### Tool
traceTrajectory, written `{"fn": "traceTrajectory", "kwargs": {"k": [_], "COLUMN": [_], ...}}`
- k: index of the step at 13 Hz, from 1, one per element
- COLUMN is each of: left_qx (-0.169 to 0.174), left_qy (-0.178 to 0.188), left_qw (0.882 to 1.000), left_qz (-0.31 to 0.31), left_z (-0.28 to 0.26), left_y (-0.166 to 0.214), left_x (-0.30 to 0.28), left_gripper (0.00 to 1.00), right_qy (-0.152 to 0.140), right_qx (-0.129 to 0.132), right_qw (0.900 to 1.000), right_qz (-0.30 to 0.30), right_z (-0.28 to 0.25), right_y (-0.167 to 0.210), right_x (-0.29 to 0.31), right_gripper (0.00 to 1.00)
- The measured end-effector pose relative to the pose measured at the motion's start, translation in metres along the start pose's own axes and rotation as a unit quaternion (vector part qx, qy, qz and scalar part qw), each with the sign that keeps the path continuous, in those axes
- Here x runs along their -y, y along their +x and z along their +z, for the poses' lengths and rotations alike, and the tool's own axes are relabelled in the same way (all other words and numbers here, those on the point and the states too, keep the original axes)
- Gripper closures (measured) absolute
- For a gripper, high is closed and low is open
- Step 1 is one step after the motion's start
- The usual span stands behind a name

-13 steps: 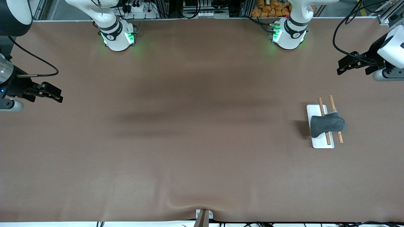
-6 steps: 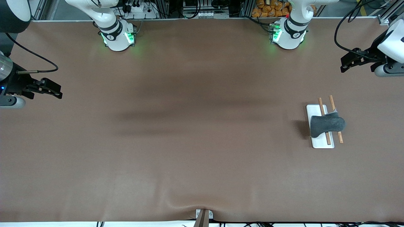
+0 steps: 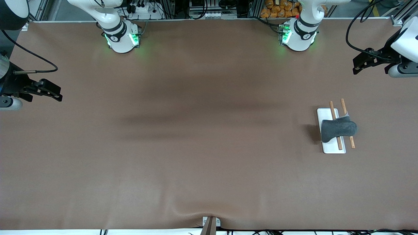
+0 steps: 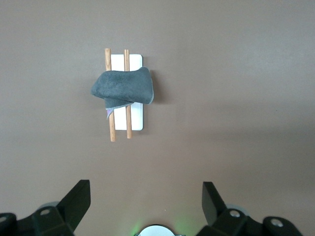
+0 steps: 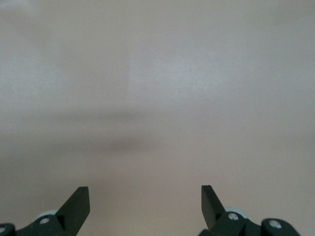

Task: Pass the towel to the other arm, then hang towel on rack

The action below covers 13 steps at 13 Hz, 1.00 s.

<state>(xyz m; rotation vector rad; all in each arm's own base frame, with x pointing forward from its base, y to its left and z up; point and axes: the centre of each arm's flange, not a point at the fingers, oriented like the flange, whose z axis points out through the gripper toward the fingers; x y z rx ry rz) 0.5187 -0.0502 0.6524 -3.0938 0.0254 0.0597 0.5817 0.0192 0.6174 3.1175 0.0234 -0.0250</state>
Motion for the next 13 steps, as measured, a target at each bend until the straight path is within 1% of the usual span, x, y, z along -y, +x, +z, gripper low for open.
{"fn": "traceTrajectory", "kwargs": {"k": [5,6,8,13], "left_qx": [0.000,0.000,0.000,0.000], "left_qy": [0.000,0.000,0.000,0.000], "left_qw": [1.000,1.000,1.000,1.000], "left_qz": [0.001,0.002,0.002,0.002], "left_z": [0.000,0.000,0.000,0.000], "left_y": [0.000,0.000,0.000,0.000], "left_x": [-0.002,-0.003,-0.003,-0.002], "left_gripper": [0.00,0.00,0.00,0.00], "right_qy": [-0.007,-0.007,-0.008,-0.008], "right_qx": [-0.003,-0.002,0.008,0.006], "right_qw": [1.000,1.000,1.000,1.000], "right_qz": [0.002,0.002,0.003,-0.007], "right_z": [-0.002,-0.004,-0.007,-0.012], "right_y": [0.000,-0.001,-0.006,-0.010], "right_x": [-0.006,-0.006,-0.007,0.005], "right_gripper": [0.00,0.00,0.00,0.00]}}
